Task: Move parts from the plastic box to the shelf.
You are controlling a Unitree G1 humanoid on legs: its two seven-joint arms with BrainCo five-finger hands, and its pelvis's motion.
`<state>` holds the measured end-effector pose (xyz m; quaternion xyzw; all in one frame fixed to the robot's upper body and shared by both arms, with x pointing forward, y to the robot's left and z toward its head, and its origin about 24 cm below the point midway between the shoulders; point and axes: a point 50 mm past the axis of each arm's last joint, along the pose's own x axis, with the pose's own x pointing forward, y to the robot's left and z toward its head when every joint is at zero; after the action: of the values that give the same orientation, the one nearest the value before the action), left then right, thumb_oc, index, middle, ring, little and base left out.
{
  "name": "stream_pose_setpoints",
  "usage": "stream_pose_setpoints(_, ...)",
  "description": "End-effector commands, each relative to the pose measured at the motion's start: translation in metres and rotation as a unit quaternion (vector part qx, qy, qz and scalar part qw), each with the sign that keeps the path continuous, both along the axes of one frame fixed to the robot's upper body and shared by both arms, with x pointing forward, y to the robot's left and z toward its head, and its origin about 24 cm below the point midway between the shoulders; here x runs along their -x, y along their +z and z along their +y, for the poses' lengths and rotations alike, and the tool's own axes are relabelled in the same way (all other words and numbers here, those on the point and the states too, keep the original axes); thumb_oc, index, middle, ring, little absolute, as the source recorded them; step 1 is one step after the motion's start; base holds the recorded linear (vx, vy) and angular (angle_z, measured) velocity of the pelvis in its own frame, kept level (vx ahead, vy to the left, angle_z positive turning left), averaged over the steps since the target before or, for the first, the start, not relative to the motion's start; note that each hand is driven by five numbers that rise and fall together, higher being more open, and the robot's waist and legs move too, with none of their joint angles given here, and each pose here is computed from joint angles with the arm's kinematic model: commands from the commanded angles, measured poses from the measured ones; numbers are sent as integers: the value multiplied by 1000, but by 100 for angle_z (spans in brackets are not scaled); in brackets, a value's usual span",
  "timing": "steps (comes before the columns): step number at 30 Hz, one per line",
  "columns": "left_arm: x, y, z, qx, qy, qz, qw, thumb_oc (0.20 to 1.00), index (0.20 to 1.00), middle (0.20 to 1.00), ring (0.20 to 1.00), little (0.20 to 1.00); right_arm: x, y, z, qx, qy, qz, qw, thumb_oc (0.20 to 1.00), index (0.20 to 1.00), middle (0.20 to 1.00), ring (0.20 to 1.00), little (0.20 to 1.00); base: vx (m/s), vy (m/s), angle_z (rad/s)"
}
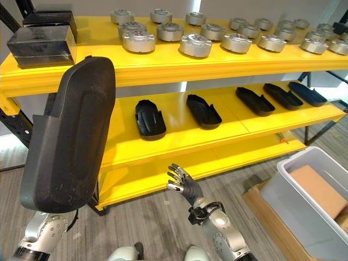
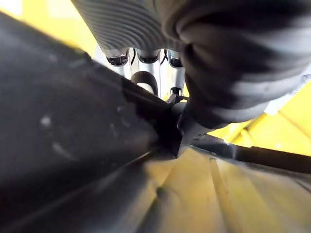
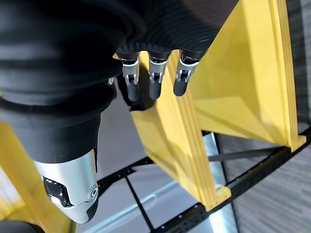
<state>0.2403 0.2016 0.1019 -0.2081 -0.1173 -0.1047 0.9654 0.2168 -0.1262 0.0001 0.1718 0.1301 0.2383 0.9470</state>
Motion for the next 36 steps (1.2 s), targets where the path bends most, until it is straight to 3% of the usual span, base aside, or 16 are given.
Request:
stream_pose_setpoints(1,7,16,11,28,37,-50,998,200,200,200,200,200,-9,20,-5,-22,-2,-51,998,1000,1000,1000,1000,1000,129,-195,53)
stream_pose_setpoints(13,3,15,-2,43,17,-53,997,200,200,200,200,200,-12,25,-44,22,-61,-77,995,1000,1000,1000,1000,1000,11,-153,46)
stream_pose_setpoints(19,0,19,-3,32,17,-60,998,200,200,200,200,200,-17,25,-46,25,-78,-77,994,1000,1000,1000,1000,1000,29,181,28)
stream_pose_setpoints(23,-19,25,-4,-151,28,-85,984,200,200,200,200,200,-8,18,-56,25,-107,-63,992,1000,1000,1000,1000,1000,115,384,-9)
stream_pose_setpoints(28,-41,35,-17,-255,39,-118,959,200,200,200,200,200,-7,14,-57,23,-110,-55,992,1000,1000,1000,1000,1000,36,110,-24)
stream_pose_setpoints(35,-70,39,-39,-326,62,-132,934,200,200,200,200,200,-7,17,-53,22,-90,-61,994,1000,1000,1000,1000,1000,-14,14,-21)
stream_pose_setpoints(36,-85,48,-49,-375,103,-157,908,200,200,200,200,200,-10,19,-50,24,-86,-65,994,1000,1000,1000,1000,1000,-60,-32,-39)
